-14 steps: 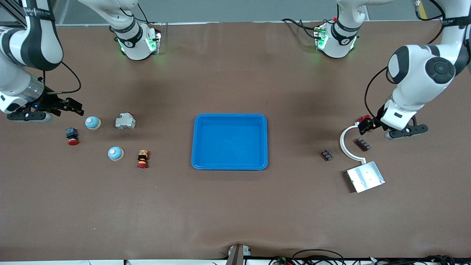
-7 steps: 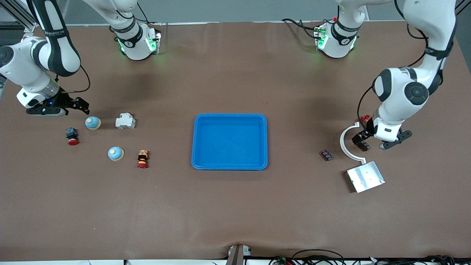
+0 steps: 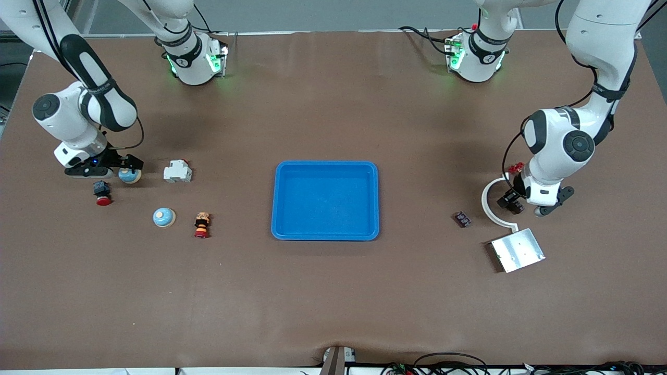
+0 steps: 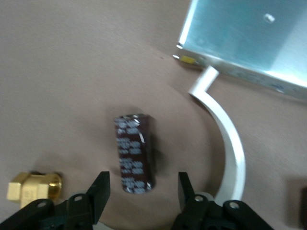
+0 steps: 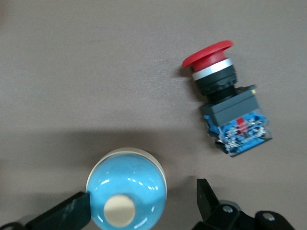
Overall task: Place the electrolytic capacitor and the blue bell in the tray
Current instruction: 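Grasp the black capacitor with the left gripper while the right gripper grasps the bell, then carry the capacitor and the bell over the blue tray with both grippers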
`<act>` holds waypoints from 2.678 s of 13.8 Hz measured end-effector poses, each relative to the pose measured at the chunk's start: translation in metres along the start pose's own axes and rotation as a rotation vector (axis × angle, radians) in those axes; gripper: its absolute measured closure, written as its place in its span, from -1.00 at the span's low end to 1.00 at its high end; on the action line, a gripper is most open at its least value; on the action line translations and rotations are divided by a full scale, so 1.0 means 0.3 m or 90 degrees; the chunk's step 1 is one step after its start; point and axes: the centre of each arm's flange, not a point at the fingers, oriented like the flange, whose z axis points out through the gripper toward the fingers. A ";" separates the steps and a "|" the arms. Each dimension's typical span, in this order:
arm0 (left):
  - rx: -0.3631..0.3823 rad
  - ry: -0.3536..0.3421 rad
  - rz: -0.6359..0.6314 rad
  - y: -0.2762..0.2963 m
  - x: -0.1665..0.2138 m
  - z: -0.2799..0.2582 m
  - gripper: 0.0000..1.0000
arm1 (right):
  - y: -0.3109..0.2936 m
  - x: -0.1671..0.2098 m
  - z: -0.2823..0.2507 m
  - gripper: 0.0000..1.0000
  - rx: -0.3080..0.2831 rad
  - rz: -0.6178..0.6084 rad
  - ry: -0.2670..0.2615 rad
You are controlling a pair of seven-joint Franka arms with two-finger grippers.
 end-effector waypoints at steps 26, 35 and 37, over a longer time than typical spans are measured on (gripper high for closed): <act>-0.064 -0.053 -0.128 0.779 -0.553 -0.408 0.40 | -0.045 0.037 0.005 -1.00 0.009 -0.018 0.000; -0.053 -0.113 -0.185 1.052 -0.881 -0.303 0.40 | -0.173 0.141 -0.052 -0.30 0.036 0.012 -0.049; -0.053 -0.124 -0.193 1.116 -0.952 -0.281 0.40 | -0.302 0.232 -0.172 -0.30 0.045 0.043 -0.083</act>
